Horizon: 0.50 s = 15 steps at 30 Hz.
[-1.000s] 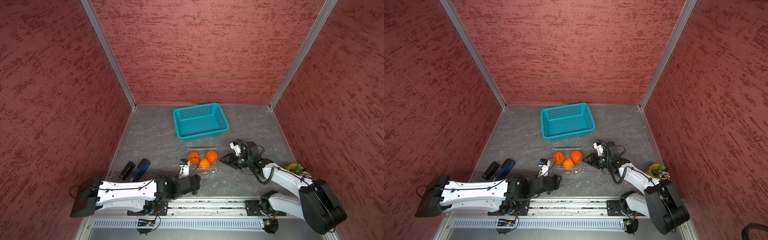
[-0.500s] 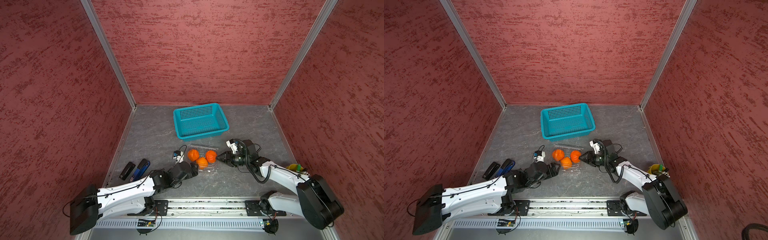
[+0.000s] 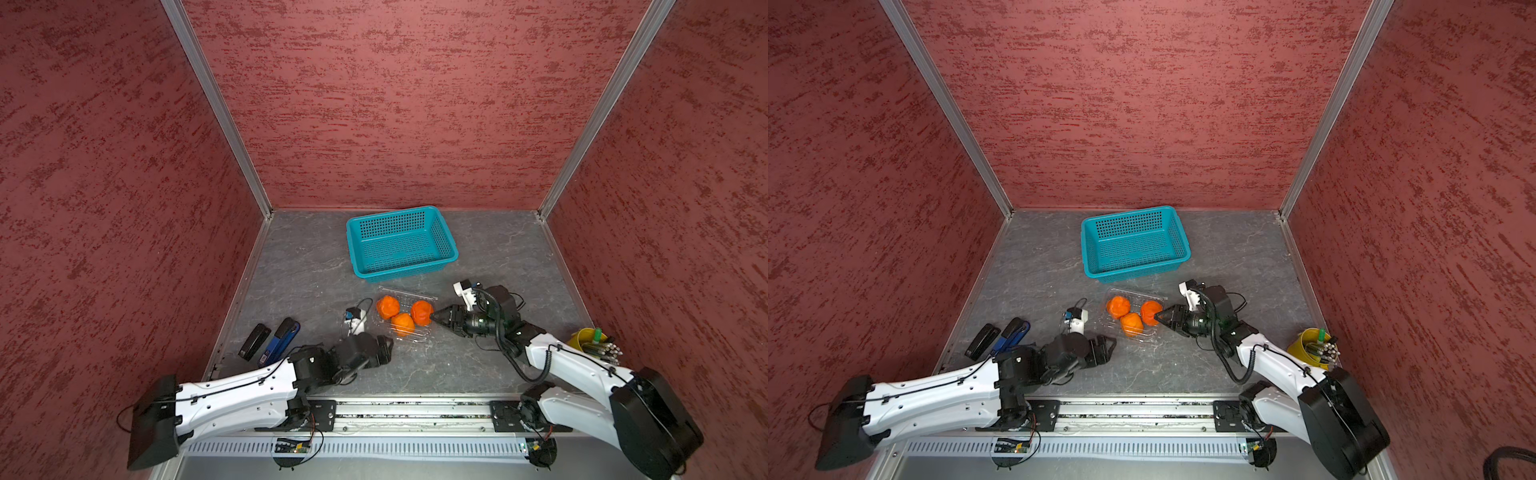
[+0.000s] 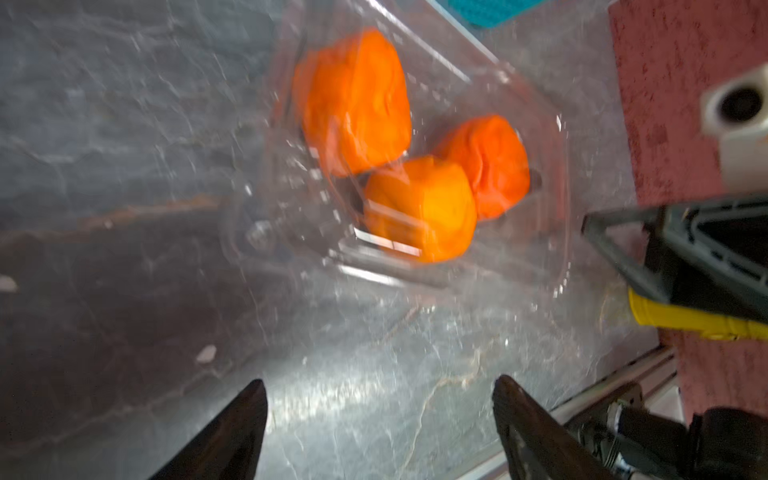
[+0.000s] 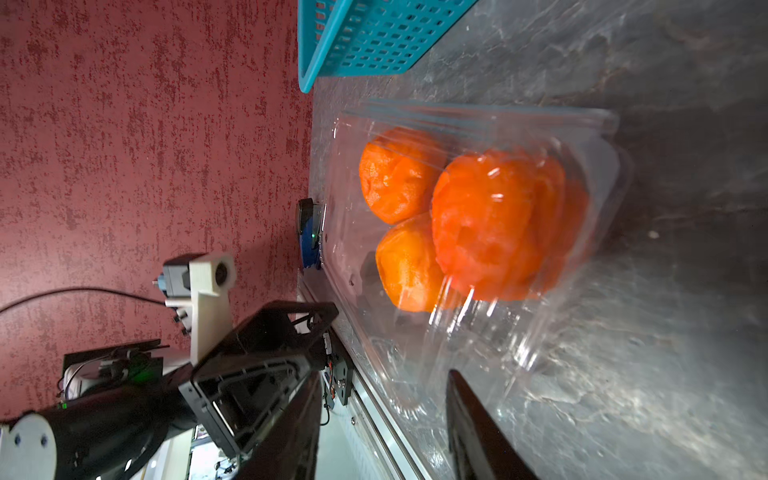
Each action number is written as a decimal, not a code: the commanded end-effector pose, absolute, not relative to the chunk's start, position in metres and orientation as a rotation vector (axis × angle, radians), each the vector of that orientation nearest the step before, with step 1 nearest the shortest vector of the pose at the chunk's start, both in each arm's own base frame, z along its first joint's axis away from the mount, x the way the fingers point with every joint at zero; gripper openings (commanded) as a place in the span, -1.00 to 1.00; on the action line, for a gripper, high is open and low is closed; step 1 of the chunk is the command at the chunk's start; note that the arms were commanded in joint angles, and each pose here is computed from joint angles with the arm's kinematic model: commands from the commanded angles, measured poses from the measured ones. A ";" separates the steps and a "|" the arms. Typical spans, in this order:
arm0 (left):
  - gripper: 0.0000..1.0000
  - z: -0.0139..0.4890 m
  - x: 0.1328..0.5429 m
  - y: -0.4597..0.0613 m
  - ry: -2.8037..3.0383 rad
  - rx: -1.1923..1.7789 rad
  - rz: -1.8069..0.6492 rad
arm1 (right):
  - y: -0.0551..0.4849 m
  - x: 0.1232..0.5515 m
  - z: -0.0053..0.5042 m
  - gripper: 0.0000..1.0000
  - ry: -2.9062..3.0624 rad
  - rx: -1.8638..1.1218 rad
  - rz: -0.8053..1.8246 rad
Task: Take oranges out of containers
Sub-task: Adjust the packing box at the center of the board.
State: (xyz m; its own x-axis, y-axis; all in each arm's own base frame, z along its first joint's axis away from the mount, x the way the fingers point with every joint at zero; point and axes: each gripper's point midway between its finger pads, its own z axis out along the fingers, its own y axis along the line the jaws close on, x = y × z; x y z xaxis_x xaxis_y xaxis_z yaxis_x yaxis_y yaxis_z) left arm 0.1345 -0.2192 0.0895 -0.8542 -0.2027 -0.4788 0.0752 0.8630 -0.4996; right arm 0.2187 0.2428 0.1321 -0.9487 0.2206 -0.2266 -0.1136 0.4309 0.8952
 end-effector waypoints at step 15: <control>0.80 0.068 0.173 -0.265 2.451 -0.057 -0.696 | 0.240 0.218 0.109 -0.01 2.417 0.168 1.503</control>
